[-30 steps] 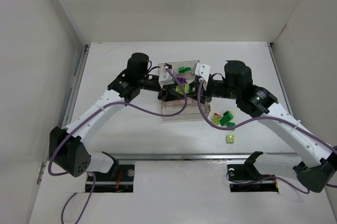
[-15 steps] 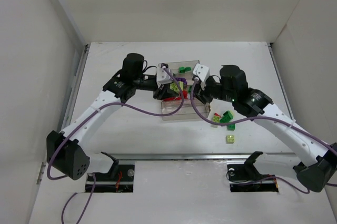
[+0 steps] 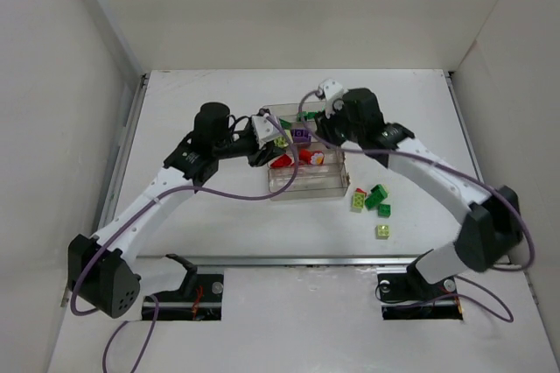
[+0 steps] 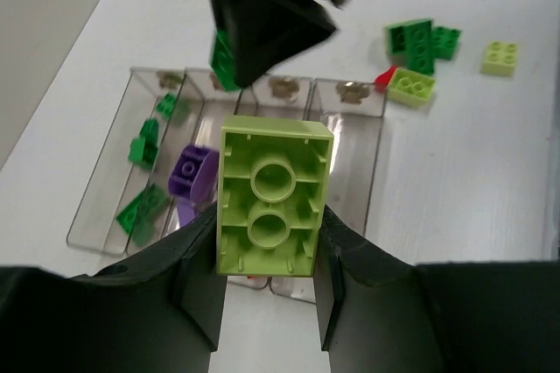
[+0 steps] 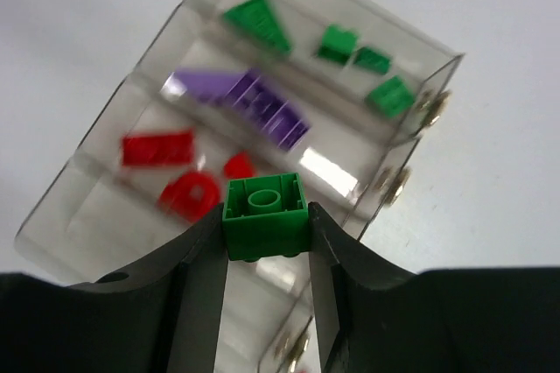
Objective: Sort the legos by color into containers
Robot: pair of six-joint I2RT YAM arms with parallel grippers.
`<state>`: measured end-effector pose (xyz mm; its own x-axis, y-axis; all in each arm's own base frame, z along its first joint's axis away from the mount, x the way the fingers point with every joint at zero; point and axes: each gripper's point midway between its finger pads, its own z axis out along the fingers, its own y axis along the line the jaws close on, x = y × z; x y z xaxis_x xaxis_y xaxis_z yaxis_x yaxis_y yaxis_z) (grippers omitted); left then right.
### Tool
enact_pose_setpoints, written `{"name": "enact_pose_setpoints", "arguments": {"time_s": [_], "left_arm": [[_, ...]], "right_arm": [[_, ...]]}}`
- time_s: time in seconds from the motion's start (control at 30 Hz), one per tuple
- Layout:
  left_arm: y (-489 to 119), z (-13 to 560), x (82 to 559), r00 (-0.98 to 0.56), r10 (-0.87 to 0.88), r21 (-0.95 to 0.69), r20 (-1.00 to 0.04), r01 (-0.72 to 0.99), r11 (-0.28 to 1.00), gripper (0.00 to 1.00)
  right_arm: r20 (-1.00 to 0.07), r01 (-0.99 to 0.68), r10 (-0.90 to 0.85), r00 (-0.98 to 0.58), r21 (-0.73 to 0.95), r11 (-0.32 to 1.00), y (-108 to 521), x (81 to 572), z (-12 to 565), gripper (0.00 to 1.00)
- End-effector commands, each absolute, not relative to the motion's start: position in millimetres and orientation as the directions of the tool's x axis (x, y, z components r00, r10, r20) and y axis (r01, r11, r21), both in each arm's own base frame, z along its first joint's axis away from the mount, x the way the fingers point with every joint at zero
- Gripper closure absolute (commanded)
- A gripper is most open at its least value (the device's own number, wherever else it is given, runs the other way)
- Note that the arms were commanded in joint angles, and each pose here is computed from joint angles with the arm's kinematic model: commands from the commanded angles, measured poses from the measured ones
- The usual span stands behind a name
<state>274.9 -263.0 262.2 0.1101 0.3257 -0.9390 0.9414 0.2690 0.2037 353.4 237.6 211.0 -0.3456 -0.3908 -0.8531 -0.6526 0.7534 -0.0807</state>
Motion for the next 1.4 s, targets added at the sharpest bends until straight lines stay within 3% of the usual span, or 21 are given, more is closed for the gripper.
{"name": "enact_pose_setpoints", "arguments": {"time_s": [0.0,0.13,0.17,0.3,0.7,0.73,0.83,0.93,1.13,1.33,1.37], "left_arm": [[-238,263,300,0.079,0.34,0.24,-0.937,0.853,0.463,1.0],[-221,254,309,0.044,0.359,0.244,-0.932,0.81,0.534,1.0],[-221,248,308,0.034,0.364,0.238,-0.931,0.812,0.533,1.0],[-209,241,316,0.009,0.361,0.227,-0.932,0.792,0.566,1.0],[-191,233,340,-0.037,0.346,0.197,-0.938,0.763,0.616,1.0],[-191,233,340,-0.037,0.346,0.197,-0.938,0.763,0.615,1.0],[-188,231,345,-0.041,0.345,0.197,-0.938,0.757,0.624,1.0],[-190,232,346,-0.026,0.355,0.211,-0.935,0.763,0.611,1.0],[-195,220,341,-0.023,0.385,0.213,-0.923,0.802,0.559,1.0],[-205,166,309,0.065,0.575,0.299,-0.815,0.899,0.321,1.0],[-210,160,303,0.081,0.59,0.299,-0.803,0.911,0.283,1.0]], "right_arm": [[-0.905,-0.459,-0.165,-0.391,0.036,0.888,243,431,236,1.0],[-0.886,-0.262,-0.109,-0.451,0.014,0.965,237,491,217,1.0],[-0.903,-0.242,-0.093,-0.42,0.013,0.97,240,505,234,1.0],[-0.874,-0.175,-0.113,-0.472,-0.033,0.984,245,538,198,1.0],[-0.843,-0.137,-0.063,-0.534,0.013,0.991,256,551,158,1.0],[-0.849,-0.129,-0.043,-0.527,0.03,0.991,257,553,163,0.96],[-0.834,-0.131,-0.044,-0.549,0.033,0.991,260,553,156,0.66],[-0.824,-0.124,-0.042,-0.565,0.035,0.992,259,552,153,0.44],[-0.831,-0.111,-0.028,-0.556,0.041,0.993,256,548,170,0.16],[-0.86,-0.09,0.005,-0.51,0.059,0.994,240,527,210,0.14],[-0.885,-0.089,0.04,-0.465,0.091,0.992,236,520,238,0.14]]}}
